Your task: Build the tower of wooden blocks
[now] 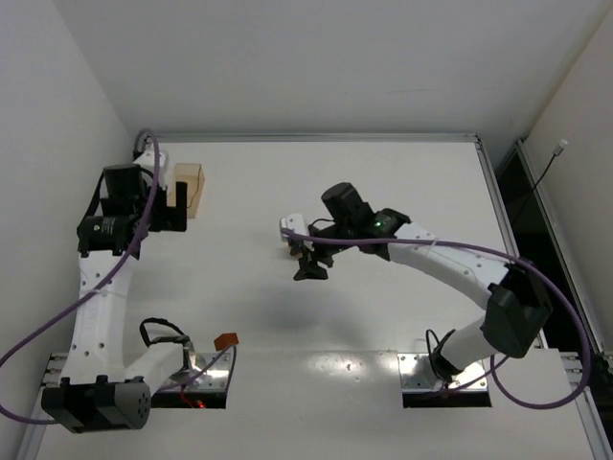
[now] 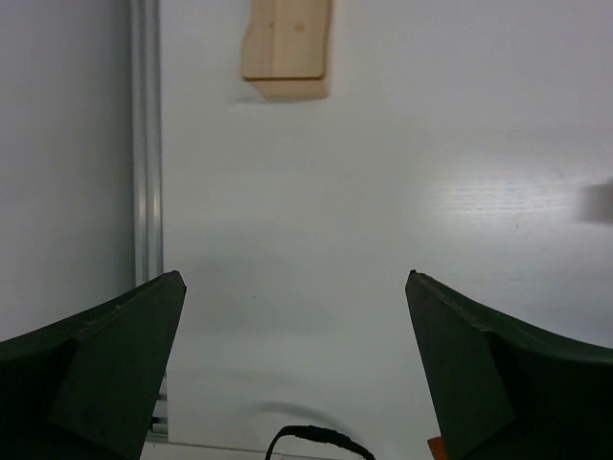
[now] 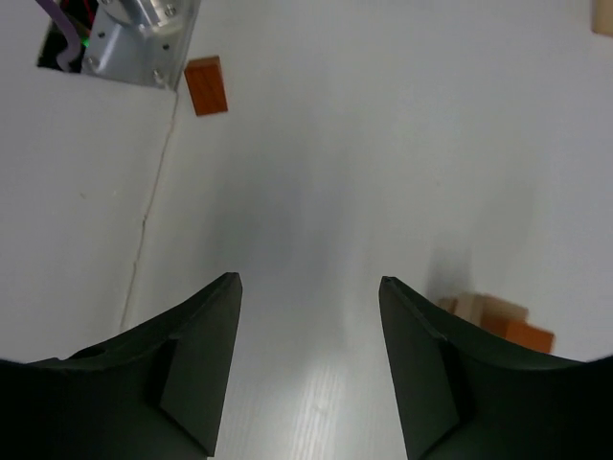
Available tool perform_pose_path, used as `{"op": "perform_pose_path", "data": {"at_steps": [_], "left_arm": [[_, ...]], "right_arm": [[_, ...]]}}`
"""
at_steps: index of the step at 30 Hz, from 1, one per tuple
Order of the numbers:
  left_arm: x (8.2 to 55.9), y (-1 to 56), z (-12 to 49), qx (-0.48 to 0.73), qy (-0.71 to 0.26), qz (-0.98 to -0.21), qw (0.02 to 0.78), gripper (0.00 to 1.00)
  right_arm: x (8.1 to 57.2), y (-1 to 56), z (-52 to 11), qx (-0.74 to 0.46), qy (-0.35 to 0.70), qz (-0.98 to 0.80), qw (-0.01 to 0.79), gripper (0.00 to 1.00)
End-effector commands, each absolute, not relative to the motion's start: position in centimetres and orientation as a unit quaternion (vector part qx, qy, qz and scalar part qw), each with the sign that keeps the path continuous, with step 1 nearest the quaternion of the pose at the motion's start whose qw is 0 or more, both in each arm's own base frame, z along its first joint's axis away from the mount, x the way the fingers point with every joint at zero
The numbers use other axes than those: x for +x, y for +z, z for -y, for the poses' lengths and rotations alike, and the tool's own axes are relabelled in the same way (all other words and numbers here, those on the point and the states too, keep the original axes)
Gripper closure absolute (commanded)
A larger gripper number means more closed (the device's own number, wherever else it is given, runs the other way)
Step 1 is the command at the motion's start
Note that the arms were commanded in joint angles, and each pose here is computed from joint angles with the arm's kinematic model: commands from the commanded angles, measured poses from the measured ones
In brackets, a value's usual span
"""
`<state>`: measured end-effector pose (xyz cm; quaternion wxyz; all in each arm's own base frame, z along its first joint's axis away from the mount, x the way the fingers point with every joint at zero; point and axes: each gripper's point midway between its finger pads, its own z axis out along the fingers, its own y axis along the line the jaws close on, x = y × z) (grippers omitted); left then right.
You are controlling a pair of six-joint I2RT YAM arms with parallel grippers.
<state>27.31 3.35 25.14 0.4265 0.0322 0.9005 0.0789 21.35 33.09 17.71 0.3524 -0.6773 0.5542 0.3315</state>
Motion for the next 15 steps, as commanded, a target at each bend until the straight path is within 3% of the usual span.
{"op": "perform_pose_path", "data": {"at_steps": [1, 8, 15], "left_arm": [[28.1, 29.5, -5.5, -0.045, 0.085, -0.877, 0.470, 0.01], [27.9, 33.7, -5.9, -0.061, 0.082, -0.859, 0.501, 0.01], [26.8, 34.0, -5.7, -0.066, 0.078, -0.871, 0.481, 0.01]], "right_arm": [[21.1, 19.7, -38.4, -0.647, 0.384, -0.514, 0.412, 0.45], [19.1, 16.0, -44.0, -0.639, 0.443, -0.511, 0.366, 0.58], [17.4, 13.0, -47.4, -0.637, 0.482, -0.490, 0.350, 0.58]]}}
